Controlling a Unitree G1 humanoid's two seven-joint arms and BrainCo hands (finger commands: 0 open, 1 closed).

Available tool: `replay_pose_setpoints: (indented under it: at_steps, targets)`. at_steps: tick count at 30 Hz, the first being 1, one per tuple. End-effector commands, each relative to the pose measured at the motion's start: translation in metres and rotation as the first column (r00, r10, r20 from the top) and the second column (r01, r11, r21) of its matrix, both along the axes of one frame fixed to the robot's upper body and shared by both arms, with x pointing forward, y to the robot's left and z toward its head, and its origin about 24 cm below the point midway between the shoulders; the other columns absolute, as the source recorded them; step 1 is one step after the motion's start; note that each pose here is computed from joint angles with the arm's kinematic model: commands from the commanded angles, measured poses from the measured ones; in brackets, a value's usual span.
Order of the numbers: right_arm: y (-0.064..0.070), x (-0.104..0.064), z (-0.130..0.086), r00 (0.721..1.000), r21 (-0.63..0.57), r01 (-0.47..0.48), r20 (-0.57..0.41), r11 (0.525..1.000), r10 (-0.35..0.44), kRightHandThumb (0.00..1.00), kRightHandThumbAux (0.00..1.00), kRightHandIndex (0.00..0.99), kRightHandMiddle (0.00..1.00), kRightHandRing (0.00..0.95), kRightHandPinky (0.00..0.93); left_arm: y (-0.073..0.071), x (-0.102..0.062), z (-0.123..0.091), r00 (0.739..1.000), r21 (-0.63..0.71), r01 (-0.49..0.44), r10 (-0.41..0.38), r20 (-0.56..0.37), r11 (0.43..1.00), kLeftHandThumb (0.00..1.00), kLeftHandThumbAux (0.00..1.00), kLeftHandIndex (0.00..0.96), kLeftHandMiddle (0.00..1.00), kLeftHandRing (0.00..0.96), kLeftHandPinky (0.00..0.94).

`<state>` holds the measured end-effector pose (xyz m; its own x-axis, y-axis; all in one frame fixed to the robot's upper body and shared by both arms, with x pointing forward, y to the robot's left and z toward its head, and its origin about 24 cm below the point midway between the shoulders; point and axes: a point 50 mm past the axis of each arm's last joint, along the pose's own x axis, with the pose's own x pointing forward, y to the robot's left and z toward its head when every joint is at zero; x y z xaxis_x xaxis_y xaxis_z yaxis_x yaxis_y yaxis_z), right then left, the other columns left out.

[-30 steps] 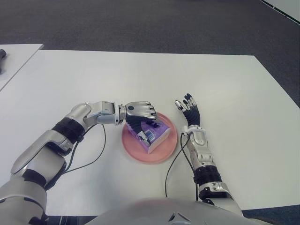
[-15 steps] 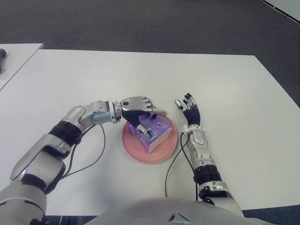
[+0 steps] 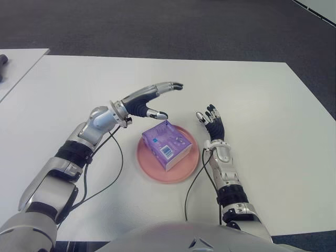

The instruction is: Put the tissue paper into the plate.

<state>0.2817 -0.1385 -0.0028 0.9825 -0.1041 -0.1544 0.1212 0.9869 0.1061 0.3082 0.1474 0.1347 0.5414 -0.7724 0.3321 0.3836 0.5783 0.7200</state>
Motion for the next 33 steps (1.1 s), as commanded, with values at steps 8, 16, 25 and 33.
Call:
replay_pose_setpoints:
  at_steps: [8,16,25,33]
  targets:
    - [0.001,-0.019,-0.030,0.988,0.013,0.011,-0.156,1.000,-0.009,0.204,0.660,0.000,0.000,0.000,0.009,0.010,0.021,0.009,0.996,-0.221,-0.081,0.072,-0.051,0.972,0.182,0.294,0.000,0.000,0.000,0.000]
    - [0.001,-0.020,-0.030,0.988,0.013,0.011,-0.156,1.000,-0.009,0.204,0.660,0.000,0.000,0.000,0.009,0.020,0.014,0.025,0.996,-0.337,-0.068,0.045,-0.076,0.939,0.170,0.272,0.000,0.000,0.000,0.000]
    - [0.003,-0.019,-0.031,0.988,0.014,0.010,-0.157,1.000,-0.008,0.204,0.660,0.000,0.000,0.000,0.009,0.028,0.015,0.016,0.945,-0.542,-0.319,0.215,-0.248,0.777,0.059,0.226,0.000,0.000,0.000,0.000]
    - [0.004,-0.018,-0.031,0.987,0.014,0.010,-0.158,1.000,-0.008,0.204,0.660,0.000,0.000,0.000,0.009,0.047,0.014,-0.012,0.859,-0.491,-0.492,0.309,-0.409,0.719,0.003,0.241,0.000,0.000,0.000,0.000]
